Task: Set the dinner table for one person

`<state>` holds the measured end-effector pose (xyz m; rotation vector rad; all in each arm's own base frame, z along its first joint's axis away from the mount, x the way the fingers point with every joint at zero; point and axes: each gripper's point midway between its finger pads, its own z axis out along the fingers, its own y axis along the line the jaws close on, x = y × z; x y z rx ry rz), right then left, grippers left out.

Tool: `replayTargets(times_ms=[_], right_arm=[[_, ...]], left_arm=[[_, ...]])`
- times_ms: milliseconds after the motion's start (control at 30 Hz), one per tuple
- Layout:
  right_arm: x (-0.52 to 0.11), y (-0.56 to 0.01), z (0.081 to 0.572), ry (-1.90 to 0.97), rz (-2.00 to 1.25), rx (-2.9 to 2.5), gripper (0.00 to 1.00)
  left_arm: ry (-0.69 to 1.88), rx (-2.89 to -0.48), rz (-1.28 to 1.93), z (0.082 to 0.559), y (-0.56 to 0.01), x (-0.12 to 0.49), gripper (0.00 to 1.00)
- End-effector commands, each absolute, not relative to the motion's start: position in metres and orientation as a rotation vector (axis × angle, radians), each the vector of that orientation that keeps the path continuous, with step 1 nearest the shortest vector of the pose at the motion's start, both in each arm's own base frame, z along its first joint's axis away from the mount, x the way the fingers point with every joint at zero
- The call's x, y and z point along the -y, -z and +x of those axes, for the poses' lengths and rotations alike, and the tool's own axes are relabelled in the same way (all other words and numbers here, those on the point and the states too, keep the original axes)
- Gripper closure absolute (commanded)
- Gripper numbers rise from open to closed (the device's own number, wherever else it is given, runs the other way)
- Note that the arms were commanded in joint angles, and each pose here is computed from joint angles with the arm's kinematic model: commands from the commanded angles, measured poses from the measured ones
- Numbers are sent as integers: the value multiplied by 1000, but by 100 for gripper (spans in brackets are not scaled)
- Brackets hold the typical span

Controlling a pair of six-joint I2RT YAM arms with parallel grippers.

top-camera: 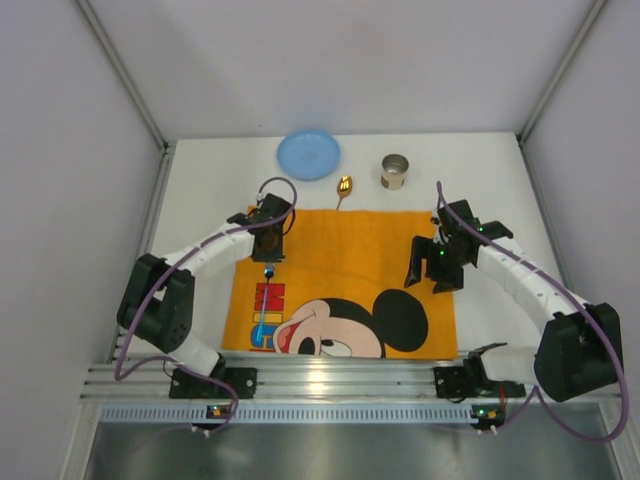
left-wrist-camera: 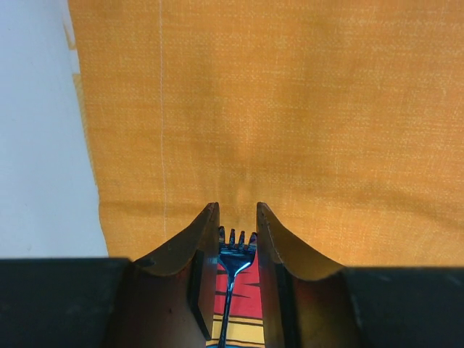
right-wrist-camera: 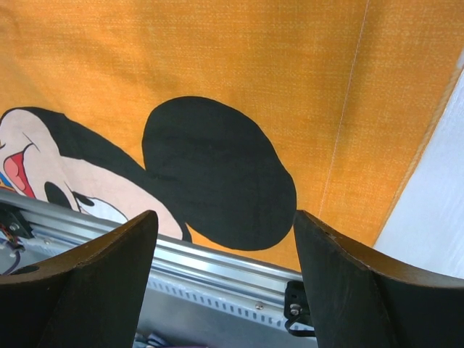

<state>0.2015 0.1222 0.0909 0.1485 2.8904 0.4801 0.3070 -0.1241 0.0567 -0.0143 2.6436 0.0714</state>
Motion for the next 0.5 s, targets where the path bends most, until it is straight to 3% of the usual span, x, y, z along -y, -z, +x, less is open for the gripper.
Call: replayTargets(times_ms=[0, 33, 100, 133, 167, 267, 467], right_arm=[[-121, -95, 206, -475, 152, -2866, 24], [-121, -96, 208, -474, 152, -2863, 24], [-123, -100, 213, -474, 153, -2854, 24], [-122, -101, 215, -470, 155, -2852, 24], [-123, -104, 218, -473, 163, -2843, 24], [-123, -106, 221, -468, 171, -2834, 24], [-121, -103, 212, -470, 224, -2830, 24]], left_arm=[[-64, -2531, -13, 336, -81, 127, 81], [-68, -2526, -1, 337, -82, 127, 64], [-85, -2518, -8, 341, -87, 125, 48], [-81, -2508, -15, 344, -93, 125, 25], [-98, -2506, -23, 345, -96, 122, 13], [-76, -2440, -41, 358, -124, 124, 3], [178, -2282, 130, 405, -177, 176, 2]])
